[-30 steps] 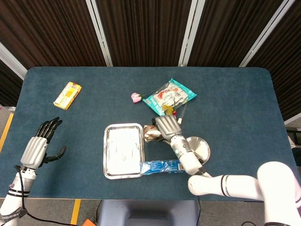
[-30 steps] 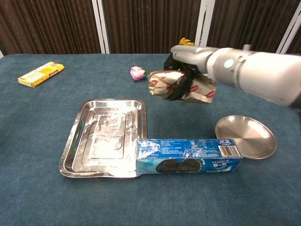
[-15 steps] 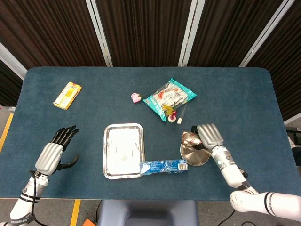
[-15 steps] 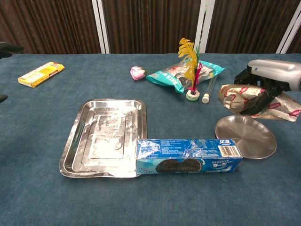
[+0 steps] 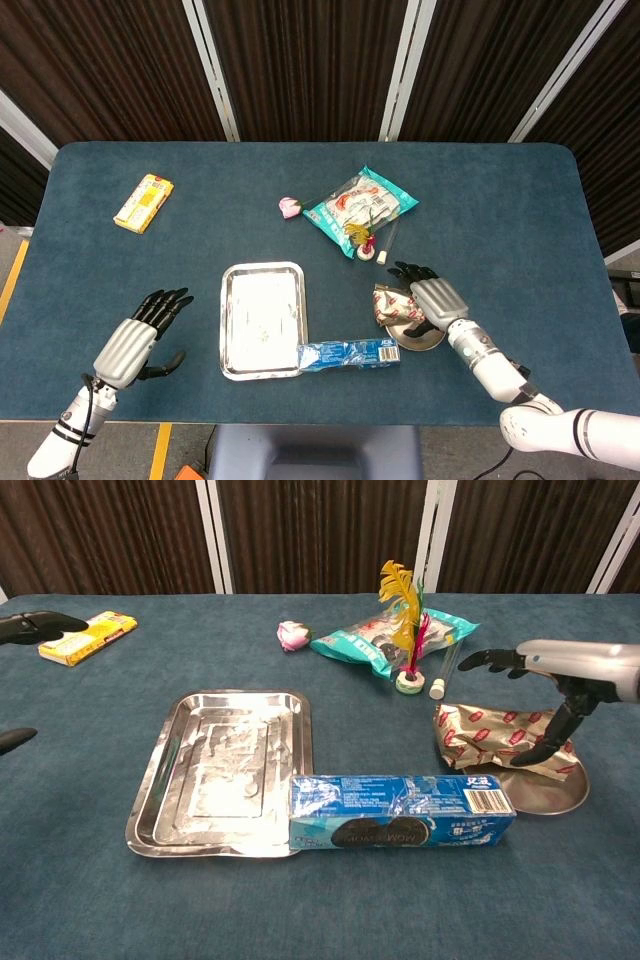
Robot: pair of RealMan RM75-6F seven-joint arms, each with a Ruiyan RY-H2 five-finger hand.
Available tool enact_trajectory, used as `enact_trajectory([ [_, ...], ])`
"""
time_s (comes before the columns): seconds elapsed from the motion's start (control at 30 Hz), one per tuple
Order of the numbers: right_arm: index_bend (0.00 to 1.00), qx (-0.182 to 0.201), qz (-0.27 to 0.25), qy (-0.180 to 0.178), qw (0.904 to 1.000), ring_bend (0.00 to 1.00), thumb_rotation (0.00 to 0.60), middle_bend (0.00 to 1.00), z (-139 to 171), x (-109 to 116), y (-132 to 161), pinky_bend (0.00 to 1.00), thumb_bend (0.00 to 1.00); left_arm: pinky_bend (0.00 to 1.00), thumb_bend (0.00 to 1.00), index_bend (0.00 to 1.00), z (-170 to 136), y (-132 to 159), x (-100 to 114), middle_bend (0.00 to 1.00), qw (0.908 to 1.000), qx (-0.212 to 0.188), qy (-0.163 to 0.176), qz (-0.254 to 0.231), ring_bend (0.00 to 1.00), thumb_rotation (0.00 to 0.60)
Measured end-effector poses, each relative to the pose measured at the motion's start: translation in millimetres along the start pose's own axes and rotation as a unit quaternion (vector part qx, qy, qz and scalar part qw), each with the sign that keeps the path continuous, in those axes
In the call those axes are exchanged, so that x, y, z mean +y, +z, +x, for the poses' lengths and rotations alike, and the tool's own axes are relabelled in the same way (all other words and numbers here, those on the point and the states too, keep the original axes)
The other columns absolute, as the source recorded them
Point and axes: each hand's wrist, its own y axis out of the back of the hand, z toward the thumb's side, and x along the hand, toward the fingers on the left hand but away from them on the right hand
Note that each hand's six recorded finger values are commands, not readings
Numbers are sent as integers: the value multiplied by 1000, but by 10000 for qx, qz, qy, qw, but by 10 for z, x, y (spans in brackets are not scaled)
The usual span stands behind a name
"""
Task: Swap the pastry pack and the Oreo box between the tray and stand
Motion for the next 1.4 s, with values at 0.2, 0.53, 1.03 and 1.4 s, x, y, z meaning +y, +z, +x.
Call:
enact_trajectory([
  [0.2, 0, -37, -87, -674, 9977, 0, 600, 0, 536, 288, -234, 71, 215, 0, 380, 0, 6, 237, -159, 0, 9982, -363, -471, -73, 0, 600],
  [0.53, 0, -999, -353, -2608, 9595, 0, 600, 0, 2044, 522, -1007, 31, 215, 0, 380, 0, 326, 740, -609, 0, 9901, -980, -1001, 44, 0, 600],
  [1.03, 0, -785, -1009, -2228, 9664, 0, 600, 0, 2281, 618, -1408, 31, 215, 8, 373, 0, 1061, 1577, -1407, 0, 9842, -1364, -1125, -24, 0, 600],
  [1.4, 0, -744, -1071, -2144, 9680, 0, 600, 0, 2284, 664, -1473, 31, 215, 257, 372, 157, 1447, 1672, -1771, 183, 9869, -1142, -1064, 418, 160, 600],
])
